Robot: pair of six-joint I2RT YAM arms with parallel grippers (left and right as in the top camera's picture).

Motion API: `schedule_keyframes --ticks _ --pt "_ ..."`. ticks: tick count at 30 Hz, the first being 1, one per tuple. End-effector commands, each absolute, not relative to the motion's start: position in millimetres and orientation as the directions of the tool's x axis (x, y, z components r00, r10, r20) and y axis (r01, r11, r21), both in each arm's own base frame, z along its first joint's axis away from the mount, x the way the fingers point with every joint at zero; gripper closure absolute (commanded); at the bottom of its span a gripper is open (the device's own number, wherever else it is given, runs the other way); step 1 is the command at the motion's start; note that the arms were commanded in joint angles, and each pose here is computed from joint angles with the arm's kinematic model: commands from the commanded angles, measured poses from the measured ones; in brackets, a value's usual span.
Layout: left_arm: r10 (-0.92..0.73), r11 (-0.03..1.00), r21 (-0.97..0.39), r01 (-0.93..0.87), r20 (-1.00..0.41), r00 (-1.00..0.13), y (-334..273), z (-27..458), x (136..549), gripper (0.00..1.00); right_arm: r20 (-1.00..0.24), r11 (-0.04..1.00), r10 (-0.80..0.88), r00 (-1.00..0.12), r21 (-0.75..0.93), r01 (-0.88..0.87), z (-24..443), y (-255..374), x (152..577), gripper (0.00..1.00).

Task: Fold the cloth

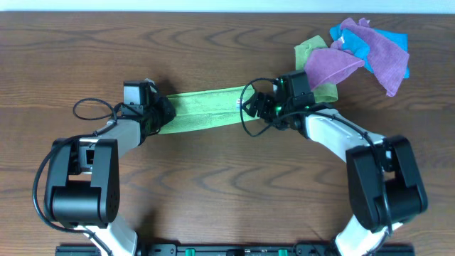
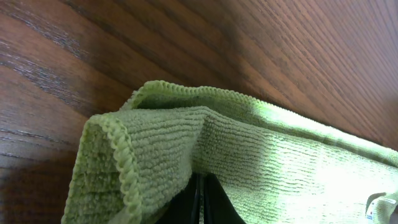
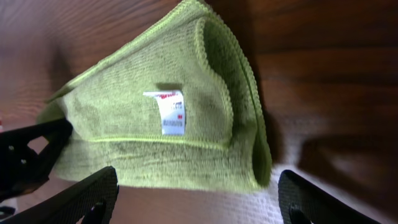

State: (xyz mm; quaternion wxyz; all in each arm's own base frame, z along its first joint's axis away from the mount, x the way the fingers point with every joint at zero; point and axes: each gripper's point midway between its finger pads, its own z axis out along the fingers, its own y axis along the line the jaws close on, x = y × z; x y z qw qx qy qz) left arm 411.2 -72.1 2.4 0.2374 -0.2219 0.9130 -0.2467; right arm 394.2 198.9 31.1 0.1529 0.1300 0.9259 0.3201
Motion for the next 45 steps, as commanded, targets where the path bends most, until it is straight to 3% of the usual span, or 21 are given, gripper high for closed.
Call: schedule_keyframes --ticks 1,8,16,20,25,45 --pt "-0.531 0.786 -0.528 -0.322 -0.309 -0.789 -67.3 -9.8 410.0 0.94 -0.136 0.726 0.368 -0.920 0.660 0.193 21.5 202.4 395.3 0.17" --pt "-0.531 0.786 -0.525 -0.328 -0.300 -0.793 -67.3 -11.3 407.7 0.94 -0.117 0.719 0.373 -0.920 0.663 0.207 6.4 206.5 397.1 0.19" --pt "-0.529 0.786 -0.517 -0.339 -0.280 -0.801 -67.6 -14.4 402.5 0.94 -0.170 0.731 0.346 -0.923 0.665 0.152 -15.4 225.5 404.1 0.34" --pt "-0.523 0.790 -0.513 -0.335 -0.279 -0.805 -67.5 -15.1 401.4 0.94 -0.193 0.744 0.339 -0.921 0.654 0.137 -27.1 231.3 405.5 0.52" --pt "-0.517 0.794 -0.509 -0.331 -0.280 -0.809 -67.5 -15.6 400.6 0.94 -0.306 0.765 0.282 -0.910 0.644 0.021 -21.2 237.8 416.2 0.97" --pt "-0.511 0.783 -0.549 -0.291 -0.304 -0.804 -73.9 3.8 420.0 0.94 -0.614 0.781 0.089 -0.784 0.531 -0.328 81.4 262.7 417.9 0.98"
